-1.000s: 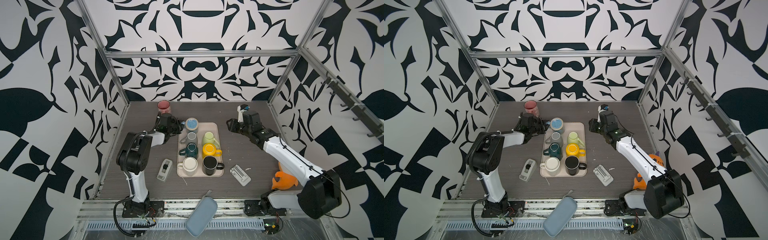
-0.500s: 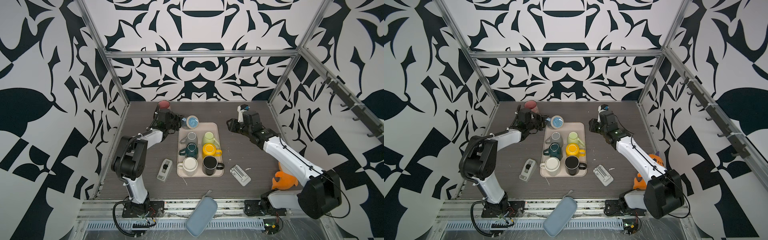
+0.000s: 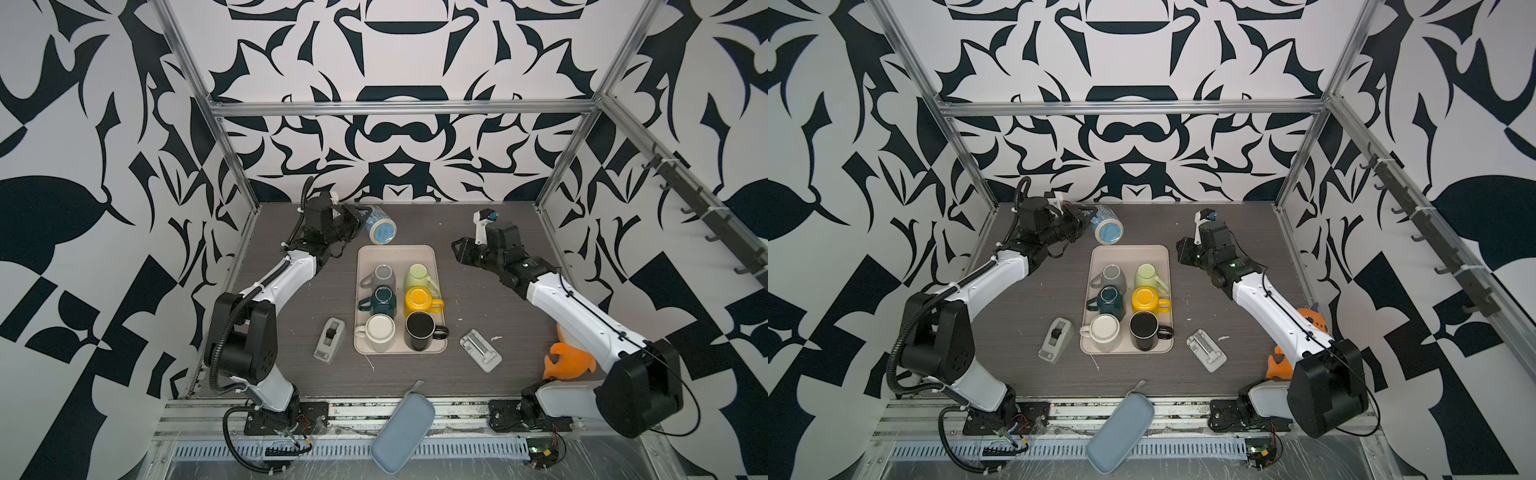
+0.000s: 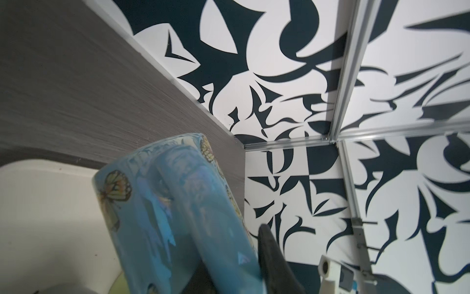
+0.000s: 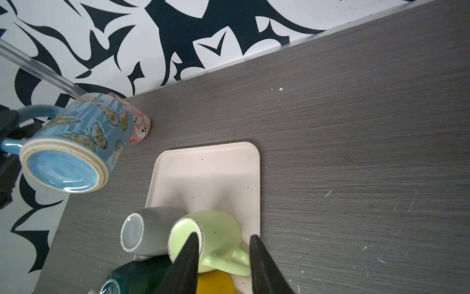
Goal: Turn the mug right side up
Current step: Pick up the mug from the tray, then place the mug at the top-center of the table.
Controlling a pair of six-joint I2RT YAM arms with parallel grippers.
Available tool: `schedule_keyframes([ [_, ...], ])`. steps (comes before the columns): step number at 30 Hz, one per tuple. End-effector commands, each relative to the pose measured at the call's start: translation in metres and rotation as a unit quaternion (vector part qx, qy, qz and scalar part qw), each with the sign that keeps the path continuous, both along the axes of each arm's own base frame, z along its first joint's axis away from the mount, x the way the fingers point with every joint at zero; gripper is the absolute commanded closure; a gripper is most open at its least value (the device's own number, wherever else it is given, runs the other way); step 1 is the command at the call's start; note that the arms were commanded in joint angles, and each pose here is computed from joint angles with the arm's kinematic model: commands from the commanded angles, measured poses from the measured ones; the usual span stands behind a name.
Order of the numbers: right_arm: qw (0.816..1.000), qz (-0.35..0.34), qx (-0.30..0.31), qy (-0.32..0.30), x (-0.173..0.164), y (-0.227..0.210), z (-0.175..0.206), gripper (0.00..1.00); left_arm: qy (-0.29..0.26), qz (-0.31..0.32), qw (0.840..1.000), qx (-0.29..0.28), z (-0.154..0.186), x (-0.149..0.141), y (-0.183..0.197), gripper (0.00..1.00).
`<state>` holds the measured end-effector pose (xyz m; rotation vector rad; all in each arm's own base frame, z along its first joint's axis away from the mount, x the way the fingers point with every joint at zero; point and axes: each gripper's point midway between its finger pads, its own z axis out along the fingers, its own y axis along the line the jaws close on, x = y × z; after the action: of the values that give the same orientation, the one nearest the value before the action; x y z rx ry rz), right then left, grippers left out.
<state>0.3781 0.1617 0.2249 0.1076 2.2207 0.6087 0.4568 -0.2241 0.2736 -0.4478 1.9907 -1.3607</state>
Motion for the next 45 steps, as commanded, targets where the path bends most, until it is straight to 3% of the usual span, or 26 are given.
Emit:
schedule_keyframes([
  [1, 0.999, 0.027, 0.019, -0.040, 0.004, 0.009, 0.037, 0.66, -0.159, -0.054, 0.984, 0.063, 0.070, -0.019, -0.013, 1.00],
  [4, 0.998, 0.047, 0.026, -0.043, 0.004, 0.016, 0.043, 0.68, -0.204, -0.055, 0.967, 0.143, 0.075, -0.028, -0.017, 1.00],
  [9, 0.994, 0.086, 0.049, -0.048, 0.005, 0.032, 0.056, 0.68, -0.307, -0.055, 0.901, 0.302, 0.084, -0.055, -0.033, 1.00],
  [21, 0.976, 0.163, 0.114, -0.089, 0.003, 0.059, 0.111, 0.67, -0.455, 0.009, 0.783, 0.424, 0.098, -0.089, -0.051, 1.00],
  [31, 0.945, 0.234, 0.212, -0.084, -0.004, 0.088, 0.132, 0.64, -0.524, 0.090, 0.728, 0.433, 0.117, -0.108, -0.060, 1.00],
  [36, 0.940, 0.241, 0.228, -0.076, -0.002, 0.092, 0.131, 0.61, -0.542, 0.134, 0.702, 0.442, 0.126, -0.112, -0.063, 1.00],
  [45, 0.935, 0.245, 0.248, -0.065, -0.001, 0.096, 0.134, 0.58, -0.558, 0.176, 0.678, 0.445, 0.134, -0.111, -0.070, 1.00],
])
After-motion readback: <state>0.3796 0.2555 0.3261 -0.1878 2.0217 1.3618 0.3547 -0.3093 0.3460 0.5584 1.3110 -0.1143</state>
